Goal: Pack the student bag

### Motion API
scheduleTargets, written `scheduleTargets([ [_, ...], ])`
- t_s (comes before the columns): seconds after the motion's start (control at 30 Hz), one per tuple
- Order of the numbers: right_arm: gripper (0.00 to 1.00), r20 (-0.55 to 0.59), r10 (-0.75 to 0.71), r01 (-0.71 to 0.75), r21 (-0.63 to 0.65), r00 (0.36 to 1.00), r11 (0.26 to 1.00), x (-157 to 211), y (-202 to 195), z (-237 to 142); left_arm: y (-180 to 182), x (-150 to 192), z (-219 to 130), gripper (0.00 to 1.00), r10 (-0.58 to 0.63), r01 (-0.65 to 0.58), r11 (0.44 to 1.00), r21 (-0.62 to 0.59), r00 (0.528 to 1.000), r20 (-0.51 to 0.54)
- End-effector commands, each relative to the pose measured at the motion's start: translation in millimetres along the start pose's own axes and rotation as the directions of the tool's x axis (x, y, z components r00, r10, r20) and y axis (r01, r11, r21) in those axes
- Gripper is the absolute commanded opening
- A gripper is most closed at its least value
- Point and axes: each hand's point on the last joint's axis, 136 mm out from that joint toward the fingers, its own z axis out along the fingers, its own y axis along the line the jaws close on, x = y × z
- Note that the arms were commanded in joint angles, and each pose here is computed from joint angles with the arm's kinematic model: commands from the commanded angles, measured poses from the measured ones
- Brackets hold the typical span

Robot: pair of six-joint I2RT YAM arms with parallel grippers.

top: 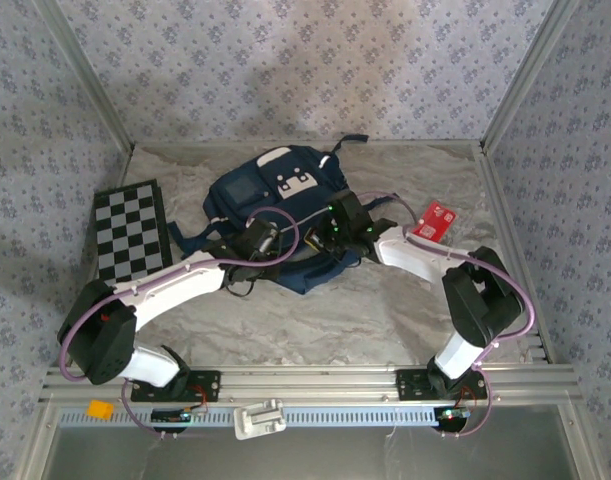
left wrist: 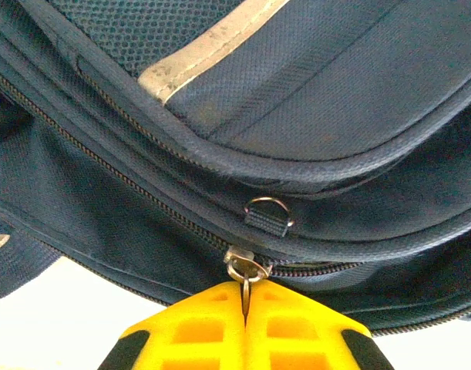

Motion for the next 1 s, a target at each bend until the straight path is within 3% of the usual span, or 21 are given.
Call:
scheduleTargets([
  [0.0,0.00,0.062,-0.025,0.030,-0.077,0.998,0.997,-27.6,26.9,-32.0,17.2,-3.4,-11.4,0.00,0.030,-0.027,0.997,-0.069,0.999,0.043],
  [0.33,0.00,0.001,-0.020,0.020,-0.091,1.000,0.996,-33.0,10.8,-67.9,86.3,-32.9,-6.7,0.00,-0.105,0.137,0.978,-0.159,0.975,0.194],
  [0.47,0.00,-0.003,-0.026,0.025,-0.091,1.000,0.996,-30.9,11.4,-68.4,109.2,-49.0,9.6,0.00,-0.181,0.211,0.967,-0.144,0.964,0.194],
  [0.7,0.00,0.057,-0.059,0.066,-0.136,0.997,0.988,-19.6,36.7,-53.4,94.7,-74.9,19.7,0.00,-0.168,0.184,0.981,-0.066,0.966,0.198],
  [0.87,0.00,0.094,-0.075,0.088,-0.138,0.993,0.987,-3.0,54.6,-35.7,100.9,-96.4,25.0,0.00,-0.161,0.179,0.980,-0.088,0.970,0.181],
  [0.97,0.14,0.095,-0.102,0.110,-0.081,0.990,0.991,-2.5,49.3,-31.1,100.2,-94.6,24.8,0.00,-0.153,0.168,0.982,-0.089,0.976,0.157],
])
